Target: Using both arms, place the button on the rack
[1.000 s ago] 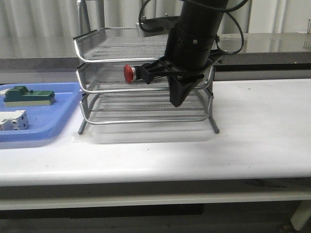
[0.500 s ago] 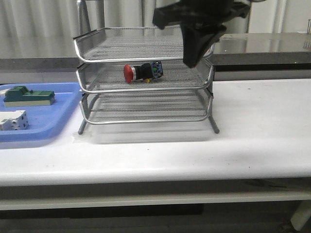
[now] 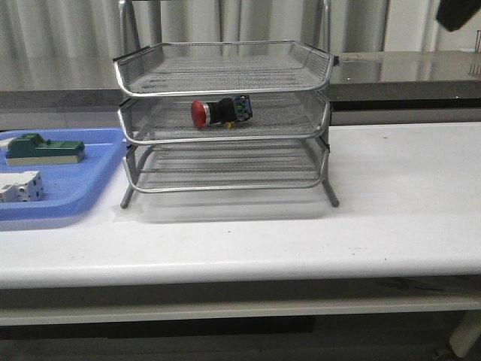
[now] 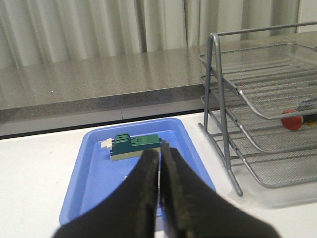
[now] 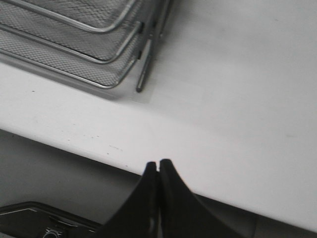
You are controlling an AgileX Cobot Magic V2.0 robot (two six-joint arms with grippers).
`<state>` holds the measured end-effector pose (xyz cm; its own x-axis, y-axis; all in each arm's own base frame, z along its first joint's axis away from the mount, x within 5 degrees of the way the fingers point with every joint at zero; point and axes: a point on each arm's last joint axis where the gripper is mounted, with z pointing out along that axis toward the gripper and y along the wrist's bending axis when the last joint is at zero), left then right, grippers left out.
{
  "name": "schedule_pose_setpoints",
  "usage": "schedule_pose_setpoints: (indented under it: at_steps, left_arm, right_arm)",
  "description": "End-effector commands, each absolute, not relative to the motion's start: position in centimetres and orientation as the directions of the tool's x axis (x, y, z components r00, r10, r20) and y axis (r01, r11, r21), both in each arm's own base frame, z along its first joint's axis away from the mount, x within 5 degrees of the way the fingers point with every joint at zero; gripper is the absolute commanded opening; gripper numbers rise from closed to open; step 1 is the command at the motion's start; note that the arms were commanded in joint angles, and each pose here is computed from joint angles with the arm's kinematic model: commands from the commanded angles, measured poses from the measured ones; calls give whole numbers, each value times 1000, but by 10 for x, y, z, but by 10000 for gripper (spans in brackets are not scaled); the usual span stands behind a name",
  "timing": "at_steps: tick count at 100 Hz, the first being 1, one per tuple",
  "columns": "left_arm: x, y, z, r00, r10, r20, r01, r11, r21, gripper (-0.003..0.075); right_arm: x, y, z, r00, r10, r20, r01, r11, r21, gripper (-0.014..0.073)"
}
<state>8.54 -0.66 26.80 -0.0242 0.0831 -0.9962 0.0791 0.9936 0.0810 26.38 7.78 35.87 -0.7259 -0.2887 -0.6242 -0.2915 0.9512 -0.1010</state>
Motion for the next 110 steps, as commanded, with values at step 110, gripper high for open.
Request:
schedule_pose_setpoints:
  at_steps: [110]
  left_arm:
    - [86,-5,284,73,61,-995,51,997,65,4]
  right_arm:
    - [67,4,338,-207,-57,-977,-94,995,-38,-66]
